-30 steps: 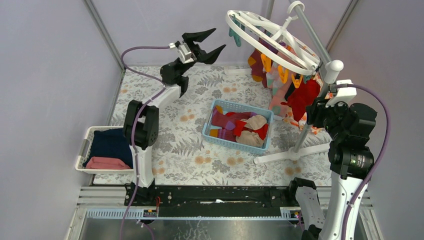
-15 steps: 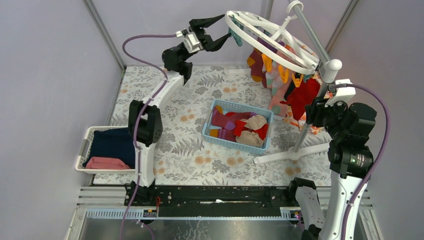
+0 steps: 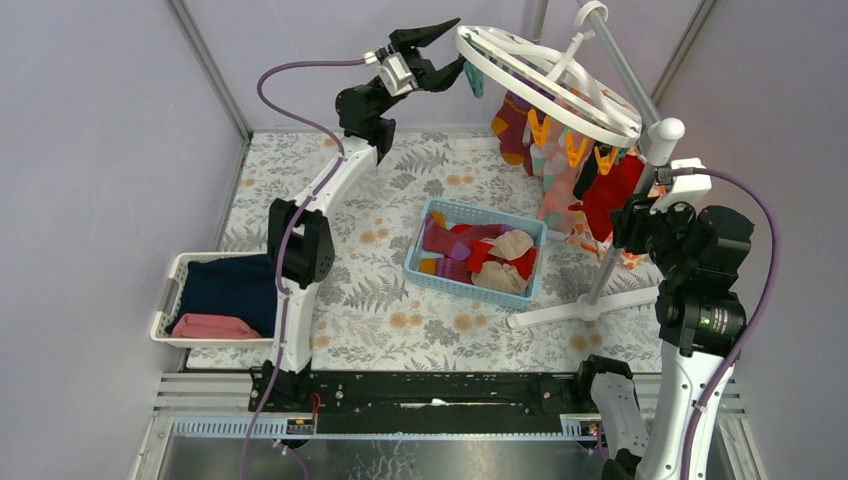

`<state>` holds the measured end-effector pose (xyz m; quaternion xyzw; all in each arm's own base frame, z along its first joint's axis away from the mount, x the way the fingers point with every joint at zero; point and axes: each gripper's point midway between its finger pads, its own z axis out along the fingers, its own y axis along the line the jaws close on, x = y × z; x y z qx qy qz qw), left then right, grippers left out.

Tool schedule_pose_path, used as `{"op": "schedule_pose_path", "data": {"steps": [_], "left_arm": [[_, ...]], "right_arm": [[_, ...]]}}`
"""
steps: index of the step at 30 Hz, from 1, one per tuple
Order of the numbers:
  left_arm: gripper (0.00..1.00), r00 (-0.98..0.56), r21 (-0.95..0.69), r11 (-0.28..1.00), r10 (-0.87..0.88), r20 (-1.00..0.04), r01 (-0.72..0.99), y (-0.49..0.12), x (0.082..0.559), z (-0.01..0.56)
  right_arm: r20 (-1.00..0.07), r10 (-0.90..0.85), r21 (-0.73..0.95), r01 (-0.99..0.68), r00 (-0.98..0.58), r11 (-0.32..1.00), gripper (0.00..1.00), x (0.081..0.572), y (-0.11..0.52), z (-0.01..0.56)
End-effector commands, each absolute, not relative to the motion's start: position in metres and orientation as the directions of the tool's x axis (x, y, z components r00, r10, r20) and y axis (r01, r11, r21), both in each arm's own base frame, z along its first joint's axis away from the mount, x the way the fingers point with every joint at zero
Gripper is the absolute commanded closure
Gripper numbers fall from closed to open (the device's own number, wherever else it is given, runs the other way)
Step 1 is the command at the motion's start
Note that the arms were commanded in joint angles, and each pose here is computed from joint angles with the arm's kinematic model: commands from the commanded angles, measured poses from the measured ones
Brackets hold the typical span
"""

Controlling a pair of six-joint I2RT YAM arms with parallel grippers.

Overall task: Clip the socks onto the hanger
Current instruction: Adjust the clothesline at the center of the board.

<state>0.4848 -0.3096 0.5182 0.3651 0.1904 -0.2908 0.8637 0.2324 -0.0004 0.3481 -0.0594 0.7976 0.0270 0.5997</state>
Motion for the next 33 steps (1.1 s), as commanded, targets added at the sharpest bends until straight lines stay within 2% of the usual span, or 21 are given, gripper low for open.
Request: {"op": "schedule_pose_path", "data": {"steps": [1,5,7,12,19,27,33], "left_arm": [[0.39,0.773,0.553,0.546,-0.368,-0.516,0.629,-0.309,0.479,0.527],[0.44,0.765,0.587,0.492,-0.385,-0.515,0.643,-0.315,0.471,0.531],[0.50,0.762,0.599,0.471,-0.389,-0.518,0.648,-0.317,0.468,0.532],[0.69,0.753,0.610,0.442,-0.397,-0.525,0.658,-0.313,0.459,0.528],[1.00,0.776,0.620,0.468,-0.391,-0.494,0.630,-0.297,0.440,0.538],[1.00,0.832,0.636,0.536,-0.370,-0.414,0.555,-0.265,0.403,0.559],[1.00,0.857,0.645,0.564,-0.343,-0.384,0.515,-0.248,0.384,0.567]], "right_arm": [[-0.952,-0.154,-0.117,-0.149,-0.265,0.982,0.49,0.234,-0.005,0.345],[-0.952,-0.152,-0.115,-0.150,-0.266,0.982,0.49,0.236,-0.005,0.343],[-0.951,-0.152,-0.114,-0.150,-0.268,0.982,0.49,0.236,-0.006,0.342],[-0.951,-0.154,-0.118,-0.148,-0.269,0.982,0.49,0.236,-0.006,0.343],[-0.950,-0.151,-0.125,-0.110,-0.274,0.986,0.49,0.243,-0.014,0.342],[-0.958,-0.149,-0.138,-0.064,-0.243,0.988,0.60,0.256,-0.024,0.353],[-0.961,-0.145,-0.126,-0.093,-0.234,0.988,0.64,0.271,-0.021,0.361]]}}
